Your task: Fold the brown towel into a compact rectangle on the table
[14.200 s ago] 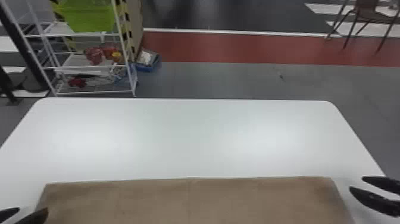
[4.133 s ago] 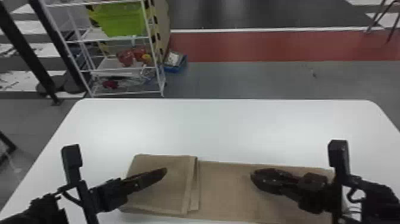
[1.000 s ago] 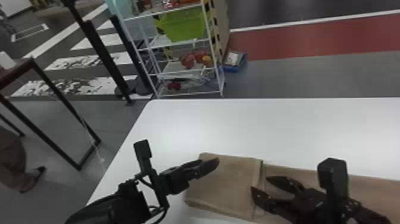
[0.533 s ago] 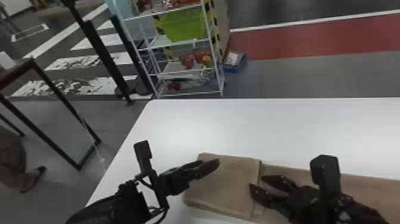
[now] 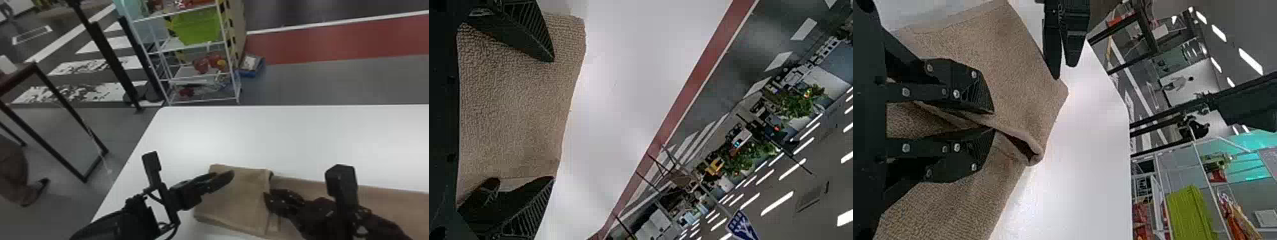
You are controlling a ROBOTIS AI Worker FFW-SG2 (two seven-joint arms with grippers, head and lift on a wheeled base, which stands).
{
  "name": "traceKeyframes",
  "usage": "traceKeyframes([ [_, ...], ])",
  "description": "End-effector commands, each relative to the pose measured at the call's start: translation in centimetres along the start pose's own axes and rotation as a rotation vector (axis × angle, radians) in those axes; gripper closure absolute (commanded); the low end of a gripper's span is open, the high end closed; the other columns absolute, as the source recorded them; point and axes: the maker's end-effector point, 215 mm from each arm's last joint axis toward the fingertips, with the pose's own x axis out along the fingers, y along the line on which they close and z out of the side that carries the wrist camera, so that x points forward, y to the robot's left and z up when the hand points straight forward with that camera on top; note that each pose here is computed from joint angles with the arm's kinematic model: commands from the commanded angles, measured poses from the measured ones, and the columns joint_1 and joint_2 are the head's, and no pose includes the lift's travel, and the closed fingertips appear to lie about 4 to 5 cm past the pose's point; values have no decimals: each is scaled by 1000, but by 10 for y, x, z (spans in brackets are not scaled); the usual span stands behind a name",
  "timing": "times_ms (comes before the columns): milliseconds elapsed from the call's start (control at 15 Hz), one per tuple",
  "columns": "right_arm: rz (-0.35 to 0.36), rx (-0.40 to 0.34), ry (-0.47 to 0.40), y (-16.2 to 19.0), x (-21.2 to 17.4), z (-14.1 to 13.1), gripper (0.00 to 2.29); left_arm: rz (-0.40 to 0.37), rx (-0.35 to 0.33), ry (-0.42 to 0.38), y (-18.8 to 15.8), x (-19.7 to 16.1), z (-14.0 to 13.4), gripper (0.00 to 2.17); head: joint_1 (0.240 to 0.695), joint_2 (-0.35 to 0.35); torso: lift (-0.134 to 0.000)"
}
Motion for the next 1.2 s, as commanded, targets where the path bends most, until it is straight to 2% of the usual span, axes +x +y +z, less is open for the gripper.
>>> traceKeyframes([
  [0,10,5,-16,6,-2,5,1298,0,0,0,0,0,0,46,695,350,-122],
  [400,45,27,-59,31,-18,22,1301,5,4,-4,0,-2,3,46,695,350,-122],
  [533,19,13,-47,24,-18,22,1258,-1,7,0,-4,-1,2,46,695,350,-122],
  [600,8,18,-19,18,-16,14,984,-2,9,0,-5,-1,1,46,695,350,-122],
  [667,-9,20,-3,12,-14,6,832,-3,8,1,-5,-1,1,46,695,350,-122],
  [867,-50,6,14,-1,-13,-4,809,-5,7,4,-5,-1,-1,46,695,350,-122],
  [933,-62,-6,19,-4,-12,-6,620,-4,5,5,-4,-1,-1,46,695,350,-122],
  [1133,-102,-26,39,-15,-12,-14,599,-7,4,6,-5,-1,-2,46,695,350,-122],
])
